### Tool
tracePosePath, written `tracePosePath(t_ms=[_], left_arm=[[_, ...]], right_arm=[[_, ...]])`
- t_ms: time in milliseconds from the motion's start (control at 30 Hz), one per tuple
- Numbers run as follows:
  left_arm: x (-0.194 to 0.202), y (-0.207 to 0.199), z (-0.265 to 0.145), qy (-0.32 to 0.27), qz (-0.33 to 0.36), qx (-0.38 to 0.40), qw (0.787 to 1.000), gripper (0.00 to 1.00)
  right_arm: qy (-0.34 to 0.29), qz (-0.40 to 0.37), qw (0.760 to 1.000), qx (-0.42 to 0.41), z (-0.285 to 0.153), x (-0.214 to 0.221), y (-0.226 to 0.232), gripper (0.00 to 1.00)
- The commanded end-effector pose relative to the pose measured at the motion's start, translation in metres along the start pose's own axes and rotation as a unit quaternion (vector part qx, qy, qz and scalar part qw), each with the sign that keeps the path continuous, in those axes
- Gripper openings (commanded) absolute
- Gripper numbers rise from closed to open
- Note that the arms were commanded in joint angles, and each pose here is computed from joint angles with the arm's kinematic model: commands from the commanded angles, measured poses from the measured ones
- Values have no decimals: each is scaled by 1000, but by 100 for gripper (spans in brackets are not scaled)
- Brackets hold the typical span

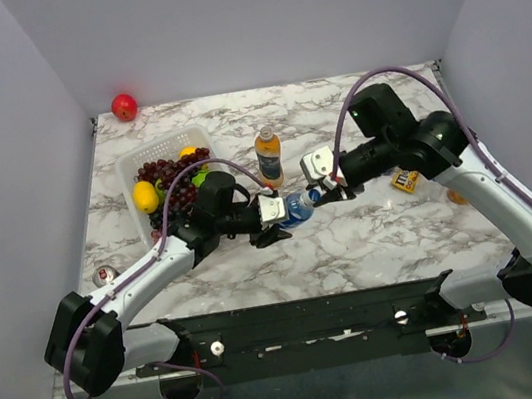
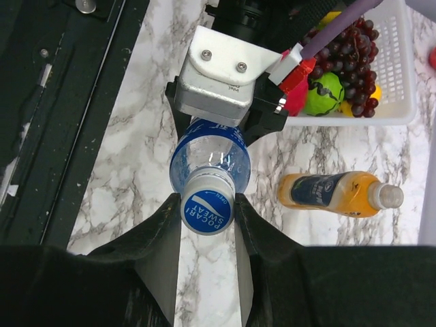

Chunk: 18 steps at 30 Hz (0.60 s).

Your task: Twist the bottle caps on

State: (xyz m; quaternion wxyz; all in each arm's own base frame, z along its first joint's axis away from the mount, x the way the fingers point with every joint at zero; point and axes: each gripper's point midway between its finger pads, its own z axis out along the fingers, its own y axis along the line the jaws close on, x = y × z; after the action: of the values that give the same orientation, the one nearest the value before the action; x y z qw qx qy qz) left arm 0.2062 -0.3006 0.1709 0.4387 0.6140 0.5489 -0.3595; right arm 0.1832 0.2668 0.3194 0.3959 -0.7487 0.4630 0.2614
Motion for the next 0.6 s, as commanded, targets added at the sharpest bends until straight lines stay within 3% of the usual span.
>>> tracePosePath(t_ms=[0, 400, 567], left_arm=[[-37, 15, -9, -62, 46, -53, 996, 0], [-49, 26, -23, -89, 46, -121, 988, 0], [-66, 44, -27, -103, 36, -162, 981, 0]], right_arm=[[26, 76, 996, -25, 10, 21, 13, 28], [40, 93, 995, -12, 12, 28, 1, 29], [43, 155, 987, 0, 21, 33, -5, 29]])
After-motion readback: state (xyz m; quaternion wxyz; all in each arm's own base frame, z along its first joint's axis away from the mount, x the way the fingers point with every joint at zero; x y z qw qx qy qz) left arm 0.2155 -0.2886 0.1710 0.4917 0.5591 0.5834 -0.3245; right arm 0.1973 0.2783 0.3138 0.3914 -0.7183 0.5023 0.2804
